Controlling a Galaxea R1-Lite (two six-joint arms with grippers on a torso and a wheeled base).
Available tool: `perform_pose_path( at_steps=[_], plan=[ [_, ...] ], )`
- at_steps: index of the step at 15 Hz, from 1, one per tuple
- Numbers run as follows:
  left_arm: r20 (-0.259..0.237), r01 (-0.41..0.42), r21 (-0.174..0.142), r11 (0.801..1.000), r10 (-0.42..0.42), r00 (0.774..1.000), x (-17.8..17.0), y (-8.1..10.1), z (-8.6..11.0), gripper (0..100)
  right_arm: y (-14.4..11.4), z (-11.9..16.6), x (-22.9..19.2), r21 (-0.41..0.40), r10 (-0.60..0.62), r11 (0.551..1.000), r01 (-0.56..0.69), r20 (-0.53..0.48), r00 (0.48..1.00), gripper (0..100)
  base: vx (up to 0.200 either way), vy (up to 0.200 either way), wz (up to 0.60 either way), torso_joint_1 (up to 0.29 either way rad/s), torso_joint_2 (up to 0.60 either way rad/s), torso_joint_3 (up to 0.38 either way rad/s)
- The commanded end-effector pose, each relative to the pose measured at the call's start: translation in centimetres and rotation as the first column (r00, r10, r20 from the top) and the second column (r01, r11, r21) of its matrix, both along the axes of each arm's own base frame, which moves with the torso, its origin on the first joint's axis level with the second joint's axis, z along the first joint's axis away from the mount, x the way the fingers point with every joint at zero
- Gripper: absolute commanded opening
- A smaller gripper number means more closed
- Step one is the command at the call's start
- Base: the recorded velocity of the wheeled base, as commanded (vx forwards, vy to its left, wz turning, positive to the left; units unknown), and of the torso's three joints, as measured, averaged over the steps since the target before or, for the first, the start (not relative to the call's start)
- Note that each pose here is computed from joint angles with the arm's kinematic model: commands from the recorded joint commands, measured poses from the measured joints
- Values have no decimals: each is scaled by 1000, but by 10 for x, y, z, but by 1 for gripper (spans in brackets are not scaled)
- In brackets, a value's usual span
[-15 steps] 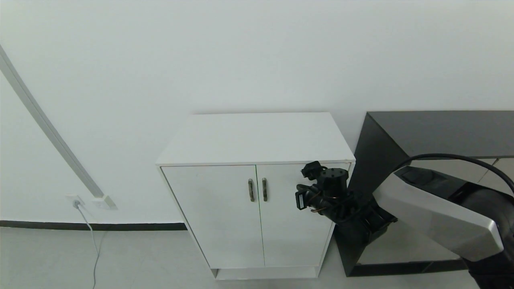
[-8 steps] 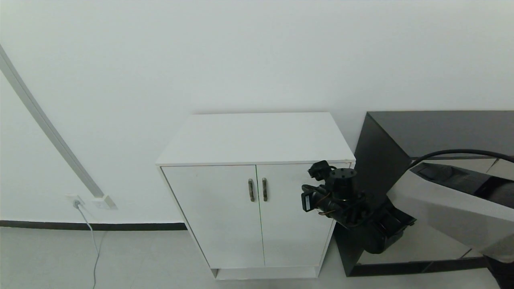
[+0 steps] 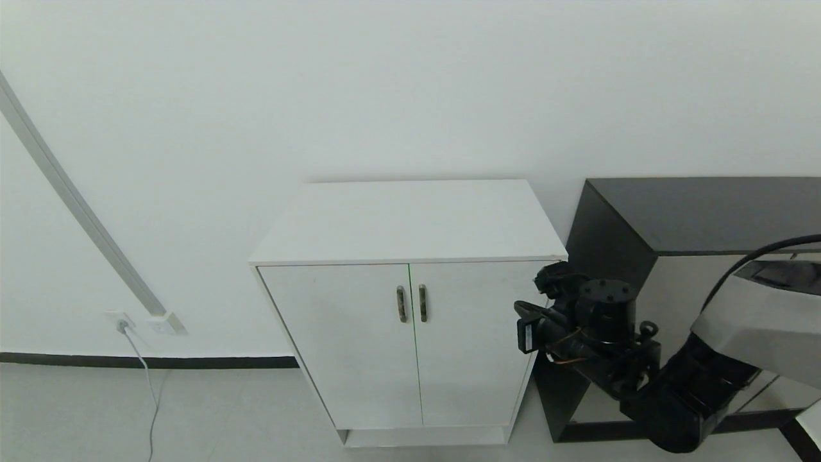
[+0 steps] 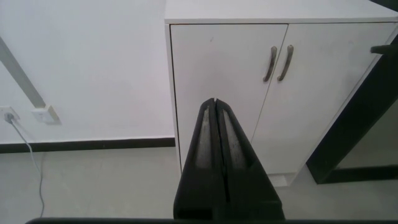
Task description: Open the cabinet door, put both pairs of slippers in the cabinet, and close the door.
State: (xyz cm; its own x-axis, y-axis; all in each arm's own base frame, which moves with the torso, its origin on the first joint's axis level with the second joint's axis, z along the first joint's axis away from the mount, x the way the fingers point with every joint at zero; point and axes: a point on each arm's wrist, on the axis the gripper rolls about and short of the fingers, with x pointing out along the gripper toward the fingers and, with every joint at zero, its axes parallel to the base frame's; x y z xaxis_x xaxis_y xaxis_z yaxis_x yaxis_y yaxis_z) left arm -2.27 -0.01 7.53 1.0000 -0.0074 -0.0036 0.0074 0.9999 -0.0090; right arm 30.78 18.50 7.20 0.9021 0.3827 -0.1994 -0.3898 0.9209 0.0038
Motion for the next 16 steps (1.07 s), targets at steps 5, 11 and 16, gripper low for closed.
perform_pose_path(
  at_steps=[5, 11, 16],
  plan=[
    [-1, 2, 1, 1000, -2, 1000, 0, 0, 0, 0, -71, 31, -47, 17, -125, 992, 124, 28, 992, 0, 0, 0, 0, 0, 0, 0],
    [-1, 2, 1, 1000, -2, 1000, 0, 0, 0, 0, -133, 43, -87, 20, -298, 954, 298, 35, 954, 0, 0, 0, 0, 0, 0, 0],
    [1, 0, 0, 1000, 0, 1000, 0, 0, 0, 0, -164, 49, -135, 33, -385, 923, 384, 55, 921, 0, 0, 0, 0, 0, 0, 0]
  ],
)
